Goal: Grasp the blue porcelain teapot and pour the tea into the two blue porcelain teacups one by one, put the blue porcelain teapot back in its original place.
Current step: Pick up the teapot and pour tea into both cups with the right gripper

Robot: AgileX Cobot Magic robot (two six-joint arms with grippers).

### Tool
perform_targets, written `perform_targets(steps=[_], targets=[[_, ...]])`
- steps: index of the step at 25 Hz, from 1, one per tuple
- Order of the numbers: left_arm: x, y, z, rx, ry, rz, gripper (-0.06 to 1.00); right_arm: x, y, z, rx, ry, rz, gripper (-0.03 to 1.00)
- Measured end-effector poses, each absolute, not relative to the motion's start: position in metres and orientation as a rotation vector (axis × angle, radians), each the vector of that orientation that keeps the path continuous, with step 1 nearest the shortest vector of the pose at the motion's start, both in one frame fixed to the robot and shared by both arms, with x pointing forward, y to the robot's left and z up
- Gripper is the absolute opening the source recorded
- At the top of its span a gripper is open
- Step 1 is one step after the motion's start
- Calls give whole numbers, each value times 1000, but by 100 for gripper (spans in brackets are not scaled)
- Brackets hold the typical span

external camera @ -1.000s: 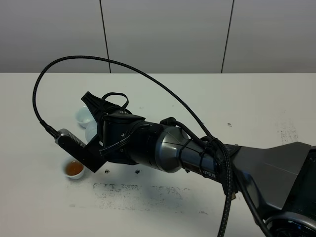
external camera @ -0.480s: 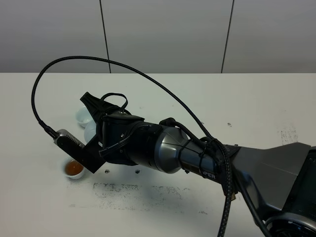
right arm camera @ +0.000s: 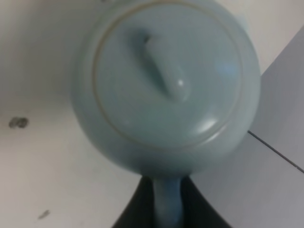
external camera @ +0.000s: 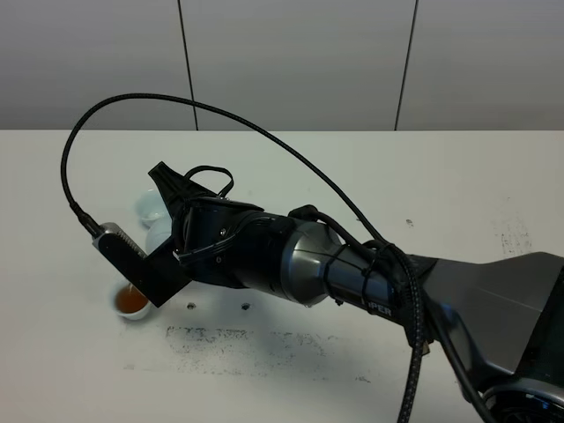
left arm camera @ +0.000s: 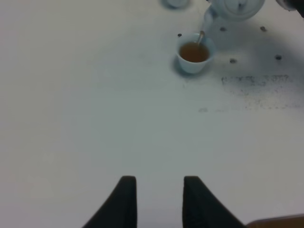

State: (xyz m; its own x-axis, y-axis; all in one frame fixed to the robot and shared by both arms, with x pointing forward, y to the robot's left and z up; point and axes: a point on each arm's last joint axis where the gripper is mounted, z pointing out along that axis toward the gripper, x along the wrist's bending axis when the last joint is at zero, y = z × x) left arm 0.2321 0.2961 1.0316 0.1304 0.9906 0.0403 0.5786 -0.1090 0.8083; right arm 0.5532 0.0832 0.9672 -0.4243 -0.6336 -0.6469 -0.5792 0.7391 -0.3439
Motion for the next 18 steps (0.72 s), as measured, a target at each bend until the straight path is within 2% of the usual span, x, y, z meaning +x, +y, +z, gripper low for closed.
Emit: perform_targets(steps=[14, 18], targets=[[232, 296, 1032, 1768, 1519, 818, 30, 569, 58, 972, -498, 2475, 248, 7], [232, 296, 1032, 1768, 1519, 818, 30, 558, 56, 987, -340, 2592, 375, 7]])
